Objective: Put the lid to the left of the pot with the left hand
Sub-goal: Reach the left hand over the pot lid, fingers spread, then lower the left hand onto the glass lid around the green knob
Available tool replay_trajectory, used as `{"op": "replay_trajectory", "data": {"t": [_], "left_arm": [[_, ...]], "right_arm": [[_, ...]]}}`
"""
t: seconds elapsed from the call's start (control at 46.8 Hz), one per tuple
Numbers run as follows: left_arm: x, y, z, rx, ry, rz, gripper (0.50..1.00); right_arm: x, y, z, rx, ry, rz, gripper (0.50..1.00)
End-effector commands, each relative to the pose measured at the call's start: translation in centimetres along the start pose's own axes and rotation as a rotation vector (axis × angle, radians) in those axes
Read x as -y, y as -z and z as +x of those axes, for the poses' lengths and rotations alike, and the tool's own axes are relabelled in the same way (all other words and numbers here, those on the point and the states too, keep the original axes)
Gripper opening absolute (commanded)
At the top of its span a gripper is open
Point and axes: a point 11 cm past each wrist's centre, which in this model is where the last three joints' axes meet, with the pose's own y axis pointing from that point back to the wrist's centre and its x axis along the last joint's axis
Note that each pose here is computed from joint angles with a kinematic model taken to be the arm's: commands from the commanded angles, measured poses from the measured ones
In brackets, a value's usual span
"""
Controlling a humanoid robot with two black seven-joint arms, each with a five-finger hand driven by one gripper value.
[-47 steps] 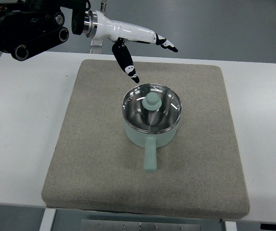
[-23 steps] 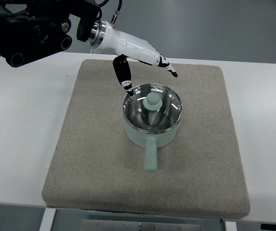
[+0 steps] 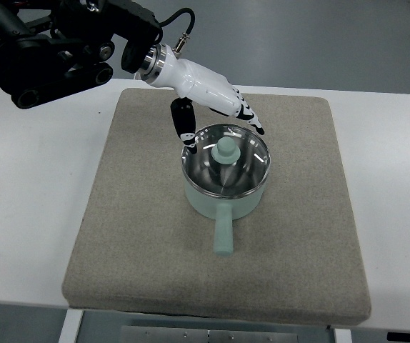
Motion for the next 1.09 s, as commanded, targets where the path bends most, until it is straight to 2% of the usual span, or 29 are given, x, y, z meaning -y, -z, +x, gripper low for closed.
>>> {"op": "replay_trajectory", "data": {"t": [0.0,0.427,1.069], "left_arm": [[0.21,-0.12,-0.18,0.006,0.01,-0.003,0.994],[0.28,0.09,-0.82,0.019,0.063,0.013,0.999],[0.49,-0.12,-0.49,0.028,0.061,0.009,0.999]], "right_arm": [[0.0,0.0,0.0,0.0,0.0,0.0,0.924],[0.0,0.0,0.0,0.0,0.0,0.0,0.924],[0.0,0.0,0.01,0.0,-0.001,0.0,0.924]]}}
